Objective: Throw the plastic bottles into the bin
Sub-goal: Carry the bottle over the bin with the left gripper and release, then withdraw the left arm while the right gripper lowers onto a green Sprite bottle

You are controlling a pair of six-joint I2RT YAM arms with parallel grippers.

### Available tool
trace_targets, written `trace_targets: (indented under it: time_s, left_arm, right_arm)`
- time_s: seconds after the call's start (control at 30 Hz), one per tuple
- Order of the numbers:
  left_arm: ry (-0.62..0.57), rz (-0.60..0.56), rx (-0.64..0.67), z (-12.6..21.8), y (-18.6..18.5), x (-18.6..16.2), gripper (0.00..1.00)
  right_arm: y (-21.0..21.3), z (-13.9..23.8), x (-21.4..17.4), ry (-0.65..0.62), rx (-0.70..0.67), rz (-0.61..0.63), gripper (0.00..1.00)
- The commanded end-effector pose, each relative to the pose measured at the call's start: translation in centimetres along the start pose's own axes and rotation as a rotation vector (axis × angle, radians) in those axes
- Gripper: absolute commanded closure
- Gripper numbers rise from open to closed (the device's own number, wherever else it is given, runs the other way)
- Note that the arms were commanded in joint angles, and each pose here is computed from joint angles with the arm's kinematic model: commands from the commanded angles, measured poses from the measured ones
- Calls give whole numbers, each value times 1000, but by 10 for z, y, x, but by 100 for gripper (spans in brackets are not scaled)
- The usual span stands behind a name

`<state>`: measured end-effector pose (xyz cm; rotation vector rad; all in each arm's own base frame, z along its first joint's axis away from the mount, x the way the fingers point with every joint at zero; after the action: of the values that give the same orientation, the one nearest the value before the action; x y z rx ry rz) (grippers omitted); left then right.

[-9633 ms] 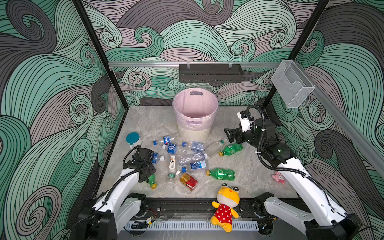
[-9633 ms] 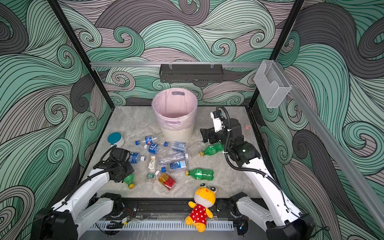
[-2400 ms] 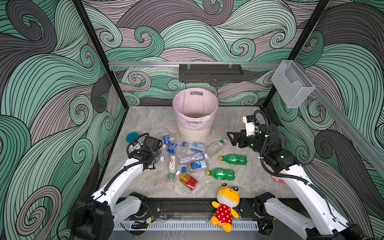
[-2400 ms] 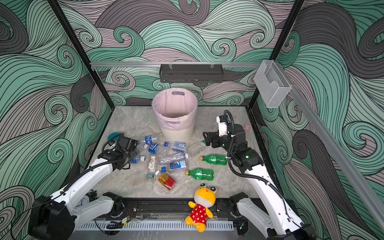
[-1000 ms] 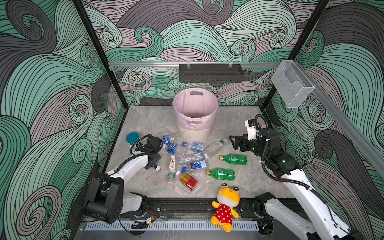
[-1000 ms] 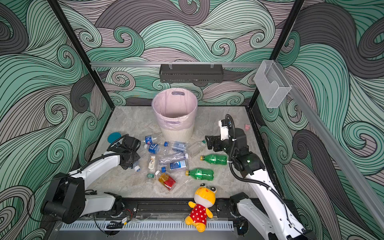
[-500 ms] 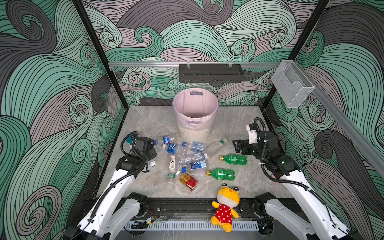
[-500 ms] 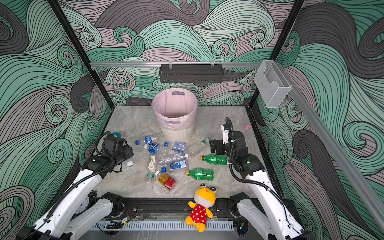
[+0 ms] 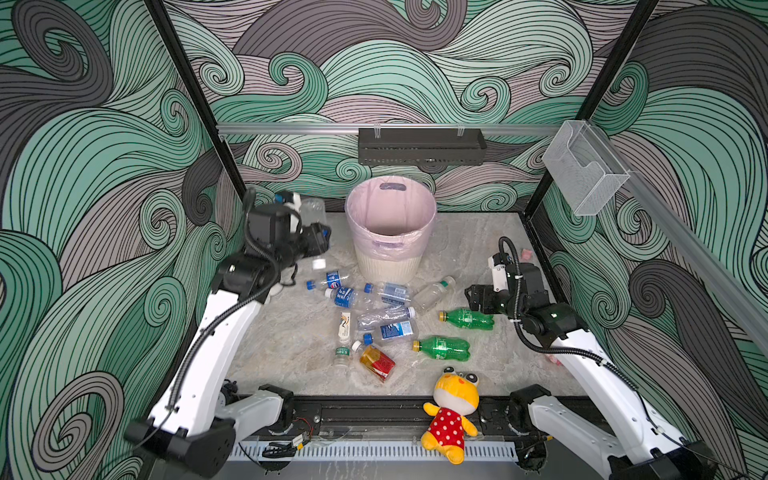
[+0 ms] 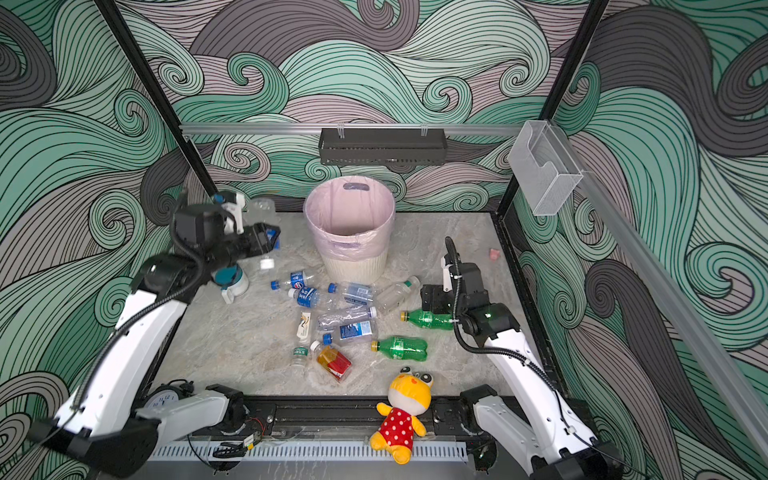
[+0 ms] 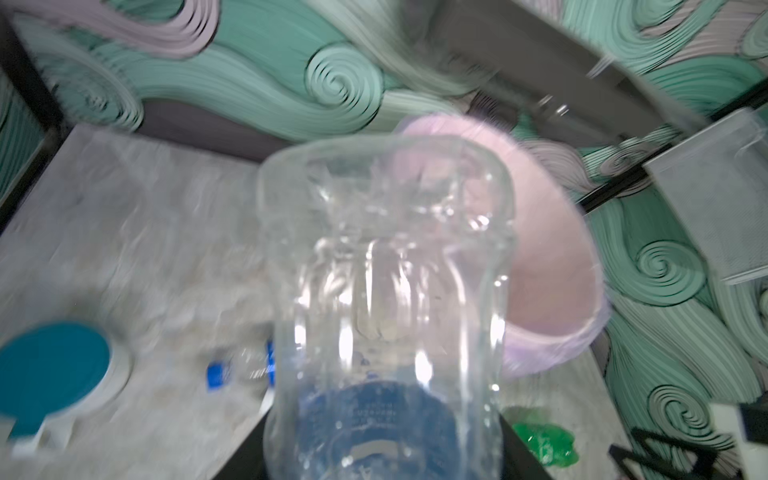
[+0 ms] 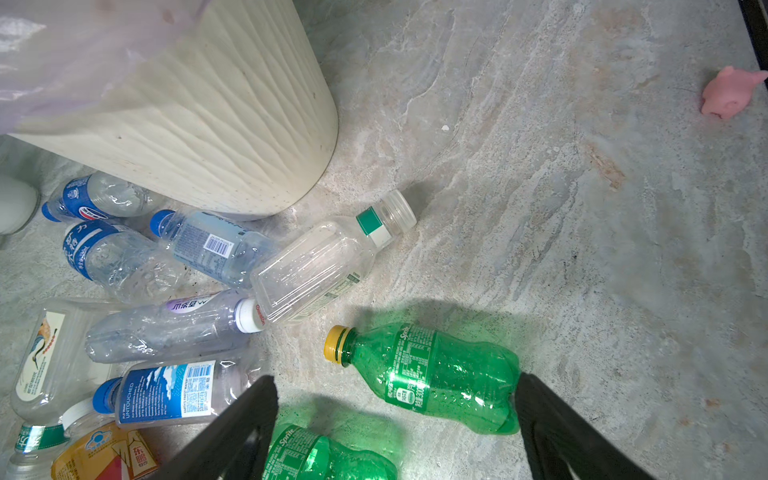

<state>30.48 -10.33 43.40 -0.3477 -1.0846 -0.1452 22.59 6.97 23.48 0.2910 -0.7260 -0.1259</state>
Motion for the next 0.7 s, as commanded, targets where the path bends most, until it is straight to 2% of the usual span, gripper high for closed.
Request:
trace_targets:
  time_s: [0.0, 0.03, 0.07, 0.2, 0.27, 0.37, 0.43, 0.53, 0.67]
  left_arm:
    - [9, -75, -194, -61, -40, 39, 32]
    - [20, -68, -217, -72, -45, 46, 23]
    - [36, -66, -249, -80, -50, 51, 20]
    - [89, -79, -202, -81, -48, 42, 16]
    - [66, -92, -161, -67, -41, 32, 14]
    - [9, -97, -125, -41, -32, 13, 3]
    - [-15, -106, -113, -16, -29, 3, 1]
    - [34, -126, -62, 9, -19, -23, 1]
    - [122, -148, 72, 42, 3, -64, 1]
  right_arm:
    - [4, 9, 6, 7, 9, -28, 11]
    - [3, 11, 5, 17, 2, -27, 11]
    - [1, 13, 4, 29, -20, -23, 10]
    - [-14, 18, -4, 68, -150, -23, 11]
    - [-17, 18, -9, 84, -168, -51, 11]
    - [-15, 17, -13, 108, -148, -97, 13]
    - [-15, 17, -16, 121, -151, -116, 13]
    - [-15, 15, -22, 177, -158, -98, 13]
    - [-10, 12, -25, 264, -152, -18, 14]
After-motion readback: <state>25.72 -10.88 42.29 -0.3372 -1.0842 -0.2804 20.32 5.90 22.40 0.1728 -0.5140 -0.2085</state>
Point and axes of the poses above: each gripper's point midway between its finger pads, its own z axis back along the fingers, its own y axis along the line the jaws close on, x = y × z, the point moved 7 cm from there along z, back along the fingers, and after that the axes turned 12 degrees about -z, right-handed, at the moved point
